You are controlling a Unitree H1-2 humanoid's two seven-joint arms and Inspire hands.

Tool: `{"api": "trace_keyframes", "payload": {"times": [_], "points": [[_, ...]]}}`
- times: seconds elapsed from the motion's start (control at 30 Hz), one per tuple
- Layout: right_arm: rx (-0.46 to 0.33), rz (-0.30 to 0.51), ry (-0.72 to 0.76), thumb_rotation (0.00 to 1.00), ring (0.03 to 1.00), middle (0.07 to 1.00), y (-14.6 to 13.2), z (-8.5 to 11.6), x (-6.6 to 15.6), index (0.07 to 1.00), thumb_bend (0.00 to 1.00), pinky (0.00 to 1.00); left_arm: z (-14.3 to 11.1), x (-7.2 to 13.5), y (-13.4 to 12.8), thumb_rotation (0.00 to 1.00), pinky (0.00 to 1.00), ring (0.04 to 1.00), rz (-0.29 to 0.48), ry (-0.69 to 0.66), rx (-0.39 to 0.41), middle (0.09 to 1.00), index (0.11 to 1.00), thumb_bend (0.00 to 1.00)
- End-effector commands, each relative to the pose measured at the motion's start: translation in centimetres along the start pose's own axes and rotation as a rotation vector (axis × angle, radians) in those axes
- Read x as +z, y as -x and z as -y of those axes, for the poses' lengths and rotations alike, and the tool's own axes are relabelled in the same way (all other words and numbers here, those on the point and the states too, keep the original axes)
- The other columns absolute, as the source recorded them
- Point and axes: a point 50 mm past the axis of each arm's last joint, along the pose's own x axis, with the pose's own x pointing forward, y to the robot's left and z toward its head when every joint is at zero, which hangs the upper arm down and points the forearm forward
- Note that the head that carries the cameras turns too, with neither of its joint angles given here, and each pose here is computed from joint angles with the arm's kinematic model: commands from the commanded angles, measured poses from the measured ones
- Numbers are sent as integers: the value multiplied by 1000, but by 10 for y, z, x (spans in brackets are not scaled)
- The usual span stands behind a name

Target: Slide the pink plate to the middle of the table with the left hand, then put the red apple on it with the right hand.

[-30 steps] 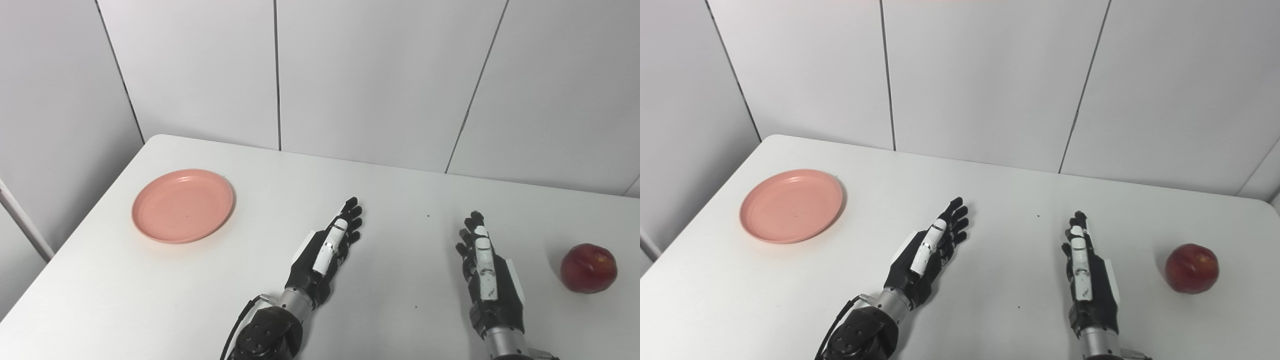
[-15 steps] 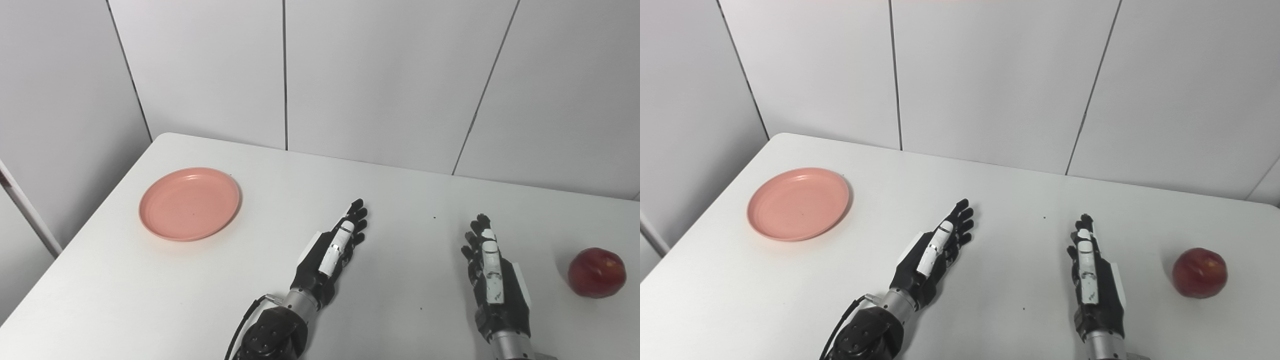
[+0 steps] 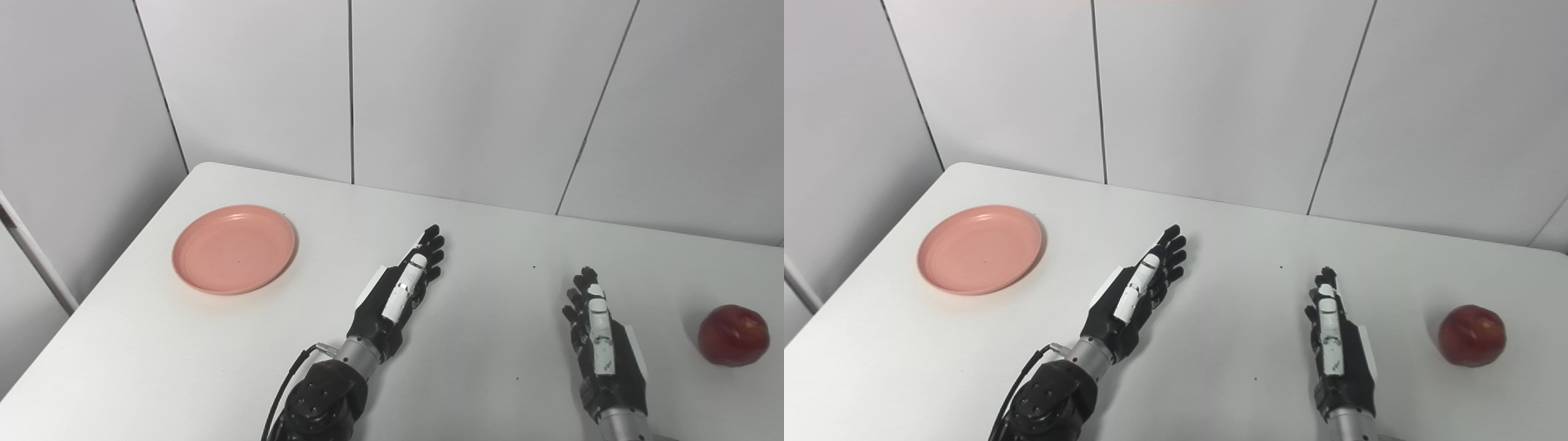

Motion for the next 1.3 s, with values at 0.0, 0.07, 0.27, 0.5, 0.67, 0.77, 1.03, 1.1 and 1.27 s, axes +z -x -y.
{"api": "trace_keyframes", "payload": {"times": [0.0,0.07,0.27,0.5,0.67,0.77,1.03,1.1,1.27], "points": [[21,103,2,1000,1000,1000,-5,-2,15,1000,332,1000,2,31,-13,1000,1000,1000,88,-6,-26,1000,1000,419],[21,108,4,1000,1000,1000,-6,-1,15,1000,333,1000,0,39,-14,1000,1000,1000,98,-13,-27,1000,1000,416],[29,105,3,1000,1000,1000,-6,0,13,1000,347,1000,-10,59,-22,1000,1000,1000,135,-41,-12,1000,1000,423],[27,102,-5,1000,1000,1000,-4,1,15,1000,344,1000,-25,84,-29,1000,1000,1000,213,-97,10,1000,1000,408],[21,105,-3,1000,1000,1000,-3,2,15,1000,346,1000,-40,101,-31,1000,1000,1000,253,-118,40,1000,993,405],[24,107,-6,1000,1000,1000,-3,2,15,1000,332,1000,-48,110,-32,1000,1000,1000,274,-129,63,1000,996,403],[21,108,-10,1000,1000,1000,-3,3,15,1000,332,1000,-77,133,-30,1000,1000,994,319,-168,142,999,987,420],[20,105,-4,1000,1000,1000,-3,3,15,1000,327,1000,-85,138,-29,1000,1000,996,332,-181,156,1000,989,409],[20,103,4,1000,1000,1000,-3,4,15,1000,326,1000,-104,147,-27,1000,993,988,344,-221,194,992,982,410]]}}
